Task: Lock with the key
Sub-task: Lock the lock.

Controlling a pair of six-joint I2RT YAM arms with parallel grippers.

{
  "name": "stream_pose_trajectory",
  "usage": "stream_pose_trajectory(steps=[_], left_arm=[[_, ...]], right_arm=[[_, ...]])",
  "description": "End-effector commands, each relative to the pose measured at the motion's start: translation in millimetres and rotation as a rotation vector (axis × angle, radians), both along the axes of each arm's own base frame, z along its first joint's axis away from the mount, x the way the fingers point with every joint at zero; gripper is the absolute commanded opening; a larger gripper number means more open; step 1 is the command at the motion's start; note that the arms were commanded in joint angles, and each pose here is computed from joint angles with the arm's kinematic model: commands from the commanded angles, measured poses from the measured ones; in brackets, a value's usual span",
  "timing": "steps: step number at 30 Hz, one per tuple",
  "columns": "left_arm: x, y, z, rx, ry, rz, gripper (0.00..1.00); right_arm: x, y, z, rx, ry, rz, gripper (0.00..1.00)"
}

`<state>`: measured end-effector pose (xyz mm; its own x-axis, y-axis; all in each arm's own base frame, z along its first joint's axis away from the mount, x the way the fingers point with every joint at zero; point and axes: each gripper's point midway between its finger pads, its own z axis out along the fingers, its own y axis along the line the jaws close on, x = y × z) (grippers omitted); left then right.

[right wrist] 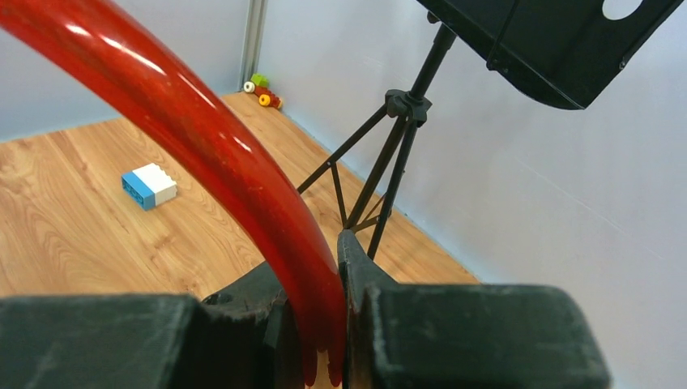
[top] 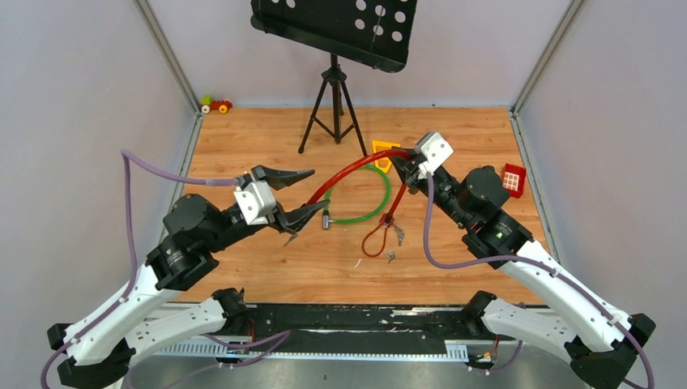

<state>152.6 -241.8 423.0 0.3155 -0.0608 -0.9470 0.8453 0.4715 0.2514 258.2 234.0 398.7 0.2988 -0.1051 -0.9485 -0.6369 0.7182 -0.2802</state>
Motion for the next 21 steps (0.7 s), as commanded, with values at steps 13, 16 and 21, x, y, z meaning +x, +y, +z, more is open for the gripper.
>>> stream_pose_trajectory(steps=[13,16,21], left_arm=[[-4,-16,-7,0.083,0.096,-0.073,0.56],[-3,-17,-10,0.091,0.107,-0.072,0.52],[-2,-14,-7,0.08,0.107,-0.055,0.43]], right_arm=[[-6,-9,29,0.023,-0.105,-0.024,0.0],[-8,-10,31,0.028,-0.111,-0.023,0.0],[-8,-10,28,0.008,-0.117,-0.03,0.0]])
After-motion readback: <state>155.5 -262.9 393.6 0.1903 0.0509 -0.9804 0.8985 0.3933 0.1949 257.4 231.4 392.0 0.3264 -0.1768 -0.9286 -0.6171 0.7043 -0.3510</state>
